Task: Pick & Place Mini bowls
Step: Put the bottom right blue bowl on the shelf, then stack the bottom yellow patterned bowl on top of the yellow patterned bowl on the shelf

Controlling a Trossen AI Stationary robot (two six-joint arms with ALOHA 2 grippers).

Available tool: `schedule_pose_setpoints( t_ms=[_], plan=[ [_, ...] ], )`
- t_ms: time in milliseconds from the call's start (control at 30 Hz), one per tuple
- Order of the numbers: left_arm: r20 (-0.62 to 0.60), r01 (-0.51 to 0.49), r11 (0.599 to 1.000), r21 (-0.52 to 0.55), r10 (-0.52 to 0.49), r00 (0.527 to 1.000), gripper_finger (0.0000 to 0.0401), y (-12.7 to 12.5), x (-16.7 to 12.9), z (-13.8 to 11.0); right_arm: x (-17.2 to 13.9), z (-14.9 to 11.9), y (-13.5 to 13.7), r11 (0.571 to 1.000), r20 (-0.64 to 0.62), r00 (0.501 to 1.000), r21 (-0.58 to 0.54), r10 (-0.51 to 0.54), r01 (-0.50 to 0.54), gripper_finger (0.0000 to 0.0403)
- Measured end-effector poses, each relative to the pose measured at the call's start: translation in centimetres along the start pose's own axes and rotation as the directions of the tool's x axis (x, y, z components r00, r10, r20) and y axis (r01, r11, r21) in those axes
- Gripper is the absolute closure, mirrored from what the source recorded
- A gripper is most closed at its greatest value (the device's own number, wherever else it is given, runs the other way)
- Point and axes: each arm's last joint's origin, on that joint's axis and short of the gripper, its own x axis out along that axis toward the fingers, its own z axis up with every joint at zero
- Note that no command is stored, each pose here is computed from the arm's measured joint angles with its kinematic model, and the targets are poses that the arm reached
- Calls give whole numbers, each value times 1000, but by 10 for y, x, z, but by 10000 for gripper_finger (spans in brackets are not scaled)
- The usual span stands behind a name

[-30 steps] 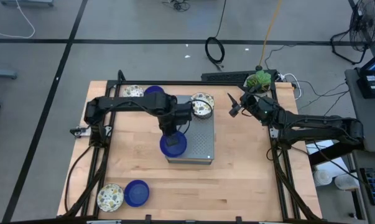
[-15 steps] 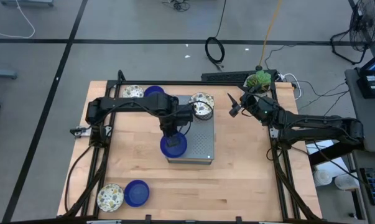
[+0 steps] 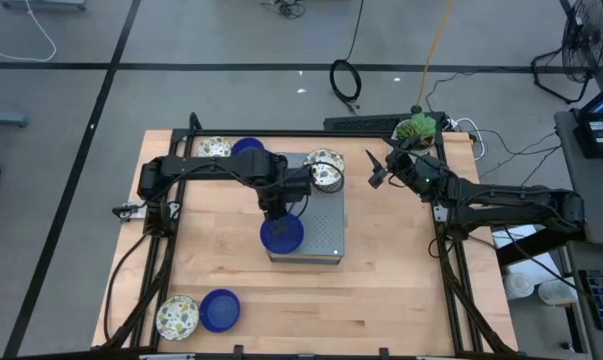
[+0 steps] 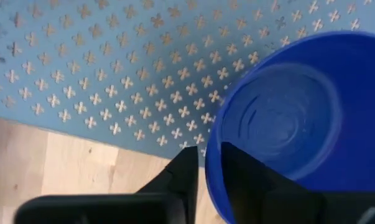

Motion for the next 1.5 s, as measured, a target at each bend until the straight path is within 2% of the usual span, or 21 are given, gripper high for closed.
schedule_pose_setpoints(
  t_ms=[133,267,400,467,667,767,867,1000,1100,1167,1300,1400,1500],
  plan=[
    [-20,-4,999,38,5,1000,296,3,-4,-2,0,0,0,1000,-1,1000,0,0,0,149],
    [-30,-10,1000,-12,9,999,273,9,-22,-6,0,0,0,1000,-1,1000,0,0,0,149],
    [66,-21,1000,-16,22,998,262,12,-48,-18,0,0,0,1000,-3,1000,-2,1,-1,149],
    [112,-64,998,-26,67,991,261,14,-63,-29,0,-1,0,1000,-7,1000,-4,1,-1,149],
    [285,-141,983,-119,170,943,260,16,-102,-60,0,-1,0,1000,-7,1000,4,0,0,149],
    [305,-111,979,-168,159,939,260,11,-114,-77,0,-1,0,1000,-6,1000,16,0,0,149],
    [324,-41,985,-166,94,941,260,2,-120,-94,0,-1,0,1000,-7,1000,15,1,-1,149],
    [287,20,988,-154,25,958,260,-18,-115,-120,0,-1,0,1000,-11,1000,12,3,-3,149],
    [256,32,971,-236,30,966,260,-33,-102,-141,0,-1,0,1000,-11,1000,15,3,-3,149],
    [222,18,948,-317,55,974,260,-43,-89,-158,0,-1,0,1000,-11,1000,15,3,-3,149],
    [169,0,857,-516,102,980,260,-58,-64,-188,0,-2,1,1000,-17,1000,16,6,-5,149],
    [120,-17,754,-656,127,985,260,-70,-44,-204,0,-4,1,999,-21,1000,39,7,-6,149],
    [74,-6,629,-778,101,992,261,-84,-26,-218,-1,-13,3,998,-44,999,67,14,-11,149]
  ],
)
